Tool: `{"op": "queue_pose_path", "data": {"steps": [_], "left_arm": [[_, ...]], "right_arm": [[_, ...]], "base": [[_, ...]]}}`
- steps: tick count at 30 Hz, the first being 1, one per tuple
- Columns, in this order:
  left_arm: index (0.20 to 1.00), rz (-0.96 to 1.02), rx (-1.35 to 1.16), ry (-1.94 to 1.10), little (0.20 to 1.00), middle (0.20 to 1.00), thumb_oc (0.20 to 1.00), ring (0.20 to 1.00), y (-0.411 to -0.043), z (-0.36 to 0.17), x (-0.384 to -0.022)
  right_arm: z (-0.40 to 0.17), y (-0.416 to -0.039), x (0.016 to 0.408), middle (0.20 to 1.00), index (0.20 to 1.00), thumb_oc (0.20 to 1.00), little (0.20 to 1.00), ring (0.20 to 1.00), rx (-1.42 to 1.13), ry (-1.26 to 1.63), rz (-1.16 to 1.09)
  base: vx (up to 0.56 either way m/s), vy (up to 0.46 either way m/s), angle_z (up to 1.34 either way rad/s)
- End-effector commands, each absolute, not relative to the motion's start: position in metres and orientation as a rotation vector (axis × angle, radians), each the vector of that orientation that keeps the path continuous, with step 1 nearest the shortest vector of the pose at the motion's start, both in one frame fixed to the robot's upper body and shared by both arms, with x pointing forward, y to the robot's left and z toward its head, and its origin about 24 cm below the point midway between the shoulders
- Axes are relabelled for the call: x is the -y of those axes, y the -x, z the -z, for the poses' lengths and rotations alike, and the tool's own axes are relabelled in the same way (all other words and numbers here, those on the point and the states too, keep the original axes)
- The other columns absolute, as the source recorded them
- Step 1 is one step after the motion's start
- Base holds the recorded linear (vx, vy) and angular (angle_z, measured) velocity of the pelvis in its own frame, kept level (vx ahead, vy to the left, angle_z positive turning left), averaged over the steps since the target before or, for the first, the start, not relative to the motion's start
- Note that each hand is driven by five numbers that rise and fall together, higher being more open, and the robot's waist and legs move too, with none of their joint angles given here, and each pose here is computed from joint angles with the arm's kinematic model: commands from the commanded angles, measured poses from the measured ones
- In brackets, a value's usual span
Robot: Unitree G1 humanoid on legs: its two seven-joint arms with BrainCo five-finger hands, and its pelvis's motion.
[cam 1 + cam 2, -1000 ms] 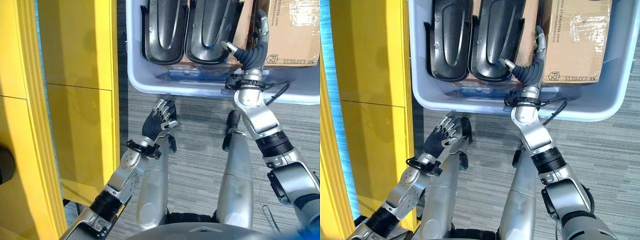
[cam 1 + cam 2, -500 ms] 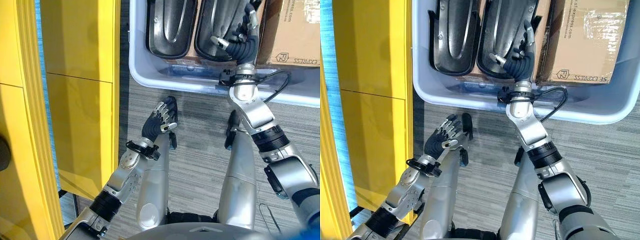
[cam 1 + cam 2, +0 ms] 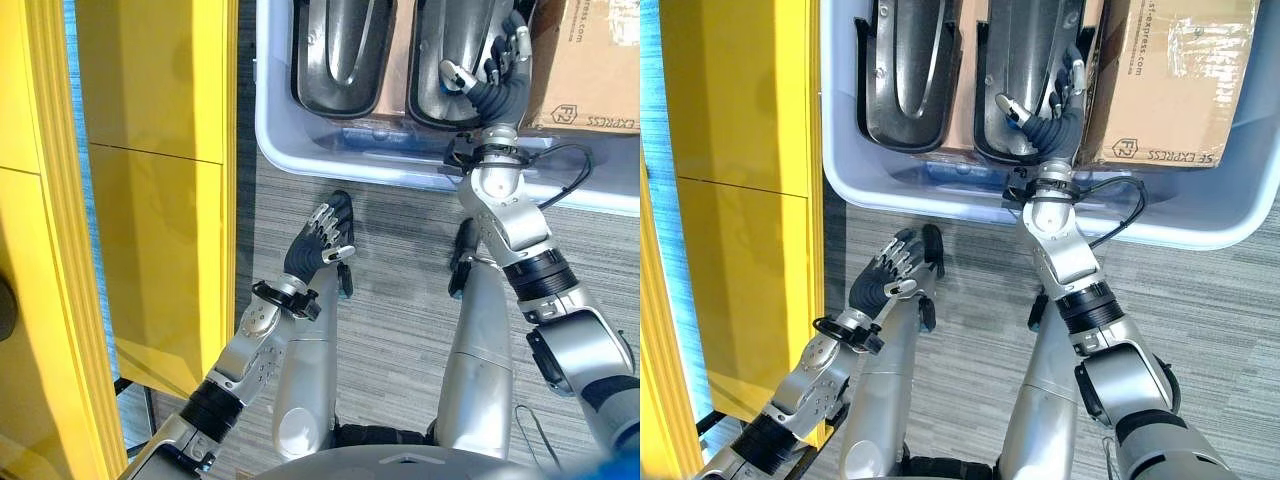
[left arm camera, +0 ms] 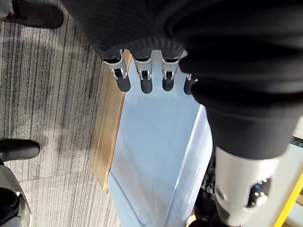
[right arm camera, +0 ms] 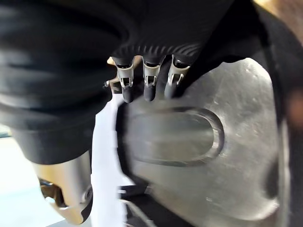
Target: Move parts from the plastic box to the shelf.
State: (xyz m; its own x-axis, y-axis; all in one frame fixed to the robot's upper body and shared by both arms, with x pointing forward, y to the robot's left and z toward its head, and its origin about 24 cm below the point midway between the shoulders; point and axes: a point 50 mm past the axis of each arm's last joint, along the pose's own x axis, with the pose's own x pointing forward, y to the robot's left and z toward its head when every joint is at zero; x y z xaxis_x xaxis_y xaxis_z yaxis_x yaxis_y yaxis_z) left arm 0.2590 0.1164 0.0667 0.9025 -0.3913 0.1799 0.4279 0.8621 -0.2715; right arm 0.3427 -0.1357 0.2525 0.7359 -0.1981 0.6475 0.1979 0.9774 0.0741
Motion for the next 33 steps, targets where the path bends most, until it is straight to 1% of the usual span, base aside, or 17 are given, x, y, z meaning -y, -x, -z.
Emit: {"op": "queue_pose_path", "data": {"steps": [1,4,7,9,12,17,20,21,25,29,33], "left_arm": [[1.0,0.462,0.176,0.328,1.0,1.0,1.0,1.0,-0.252,-0.074,-0.109],[1.0,0.461,0.175,0.335,1.0,1.0,1.0,1.0,-0.25,-0.072,-0.109],[1.0,0.47,0.174,0.35,1.0,1.0,1.0,1.0,-0.247,-0.069,-0.112],[1.0,0.484,0.174,0.356,1.0,1.0,1.0,1.0,-0.244,-0.067,-0.114],[1.0,0.489,0.175,0.367,1.0,1.0,1.0,1.0,-0.241,-0.063,-0.116],[1.0,0.496,0.181,0.388,1.0,1.0,1.0,1.0,-0.239,-0.062,-0.115],[1.0,0.495,0.179,0.395,1.0,1.0,1.0,1.0,-0.239,-0.061,-0.115],[1.0,0.494,0.177,0.395,1.0,1.0,1.0,1.0,-0.239,-0.06,-0.114],[1.0,0.495,0.182,0.4,1.0,1.0,1.0,1.0,-0.239,-0.061,-0.11],[1.0,0.487,0.184,0.412,1.0,1.0,1.0,1.0,-0.239,-0.062,-0.11],[1.0,0.489,0.184,0.396,1.0,1.0,1.0,1.0,-0.24,-0.061,-0.112]], "right_arm": [[-0.28,-0.313,0.121,1.0,1.0,1.0,1.0,1.0,1.025,0.126,0.115],[-0.285,-0.3,0.108,1.0,1.0,1.0,1.0,1.0,1.12,0.166,0.052],[-0.295,-0.277,0.088,1.0,1.0,1.0,1.0,1.0,1.262,0.224,-0.043],[-0.3,-0.264,0.079,1.0,1.0,1.0,1.0,1.0,1.352,0.249,-0.044],[-0.302,-0.255,0.075,1.0,1.0,1.0,1.0,1.0,1.396,0.261,-0.013],[-0.294,-0.266,0.083,1.0,1.0,1.0,1.0,1.0,1.331,0.248,0.186],[-0.29,-0.273,0.096,1.0,1.0,1.0,1.0,1.0,1.311,0.226,0.295],[-0.29,-0.274,0.104,1.0,1.0,1.0,1.0,1.0,1.345,0.22,0.319],[-0.292,-0.27,0.11,1.0,1.0,1.0,1.0,1.0,1.363,0.203,0.335],[-0.287,-0.28,0.117,1.0,1.0,1.0,1.0,1.0,1.24,0.192,0.354],[-0.28,-0.289,0.122,1.0,1.0,1.0,1.0,1.0,1.172,0.203,0.345]], "base": [[0.0,0.0,0.0],[0.0,0.0,0.0],[0.0,0.042,0.0],[-0.01,0.036,-0.04],[0.0,0.041,0.0],[0.0,0.038,-0.02],[0.0,0.026,-0.04],[-0.01,0.015,-0.03],[0.0,0.024,-0.01],[0.0,0.024,-0.05],[0.0,-0.017,0.0]]}}
